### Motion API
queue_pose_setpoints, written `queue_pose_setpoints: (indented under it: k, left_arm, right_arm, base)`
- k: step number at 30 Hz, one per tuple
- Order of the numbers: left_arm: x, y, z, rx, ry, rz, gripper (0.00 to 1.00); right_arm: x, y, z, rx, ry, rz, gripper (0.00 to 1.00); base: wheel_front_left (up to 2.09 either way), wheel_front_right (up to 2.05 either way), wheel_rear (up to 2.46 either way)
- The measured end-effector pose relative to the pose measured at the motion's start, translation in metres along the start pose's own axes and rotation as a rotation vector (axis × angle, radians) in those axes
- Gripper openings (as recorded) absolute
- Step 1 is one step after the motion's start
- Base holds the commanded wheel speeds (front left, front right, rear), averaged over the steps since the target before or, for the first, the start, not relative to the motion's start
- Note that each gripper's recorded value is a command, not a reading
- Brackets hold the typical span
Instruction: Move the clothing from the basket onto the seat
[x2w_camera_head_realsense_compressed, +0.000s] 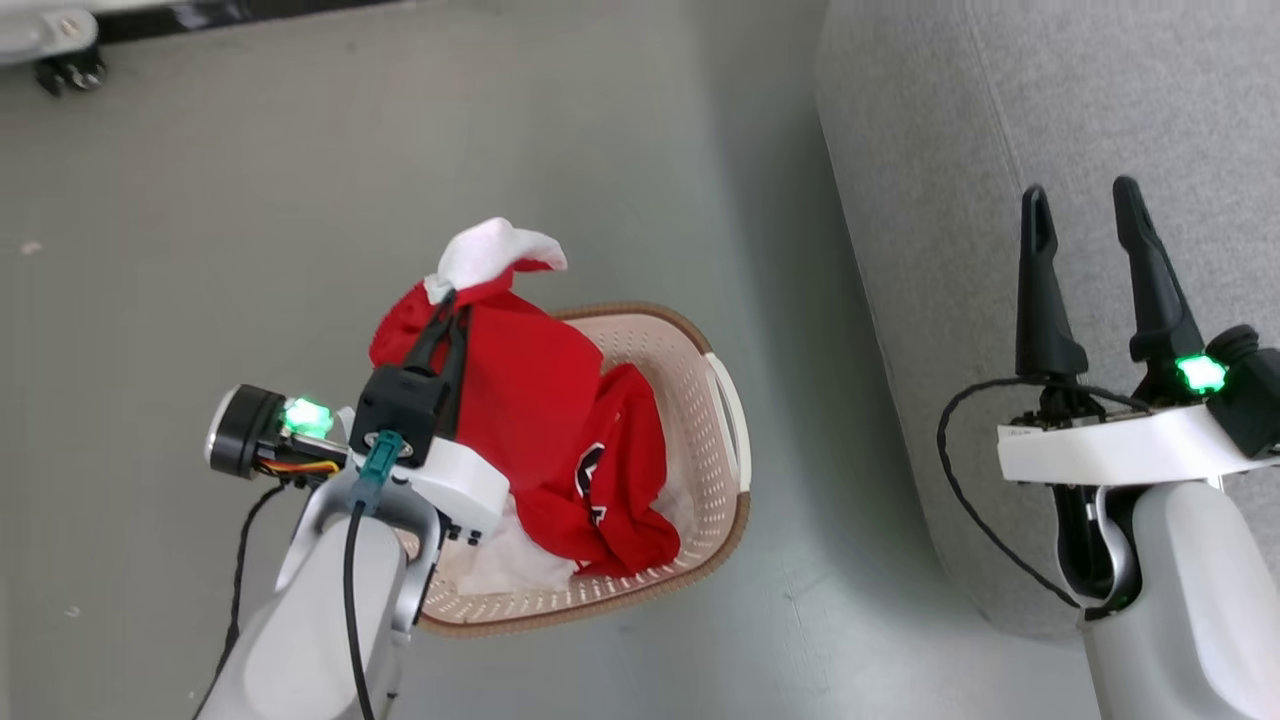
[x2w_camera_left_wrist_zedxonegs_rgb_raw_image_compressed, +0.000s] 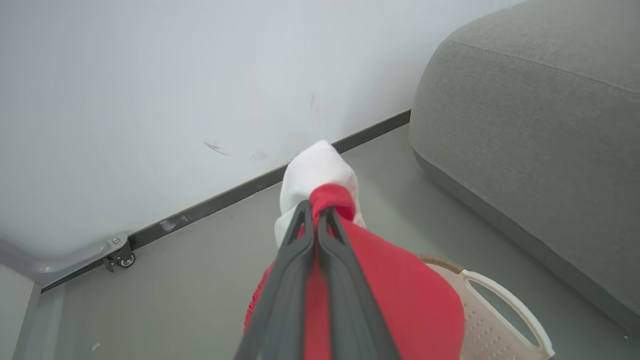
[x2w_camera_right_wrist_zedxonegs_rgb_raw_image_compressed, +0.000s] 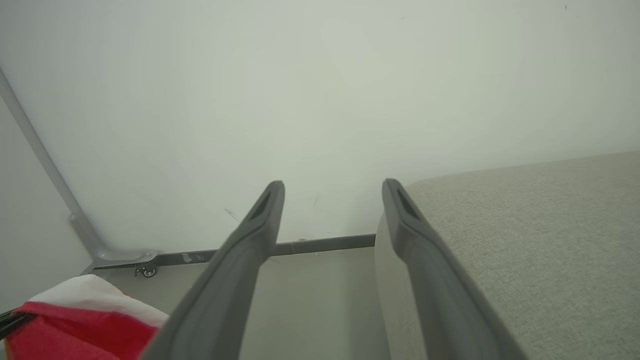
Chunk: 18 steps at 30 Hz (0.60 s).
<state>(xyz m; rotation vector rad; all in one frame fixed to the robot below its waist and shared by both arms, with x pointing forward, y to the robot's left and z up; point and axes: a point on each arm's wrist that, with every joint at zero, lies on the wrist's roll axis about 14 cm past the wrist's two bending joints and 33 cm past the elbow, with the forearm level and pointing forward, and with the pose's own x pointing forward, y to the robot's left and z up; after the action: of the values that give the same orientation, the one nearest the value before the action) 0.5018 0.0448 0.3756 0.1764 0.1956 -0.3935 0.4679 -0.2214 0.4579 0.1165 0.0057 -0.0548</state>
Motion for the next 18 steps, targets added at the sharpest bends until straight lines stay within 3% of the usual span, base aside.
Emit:
queue_pose_setpoints:
  k: [18]
  left_arm:
    - [-0.055, 0.000, 0.073, 0.004, -0.173, 0.004, 0.00]
  right_arm:
    - [-0.039, 0.018, 0.016, 0.016, -0.009, 0.044, 1.00]
  base:
    - [0.00, 0.00, 0.00]
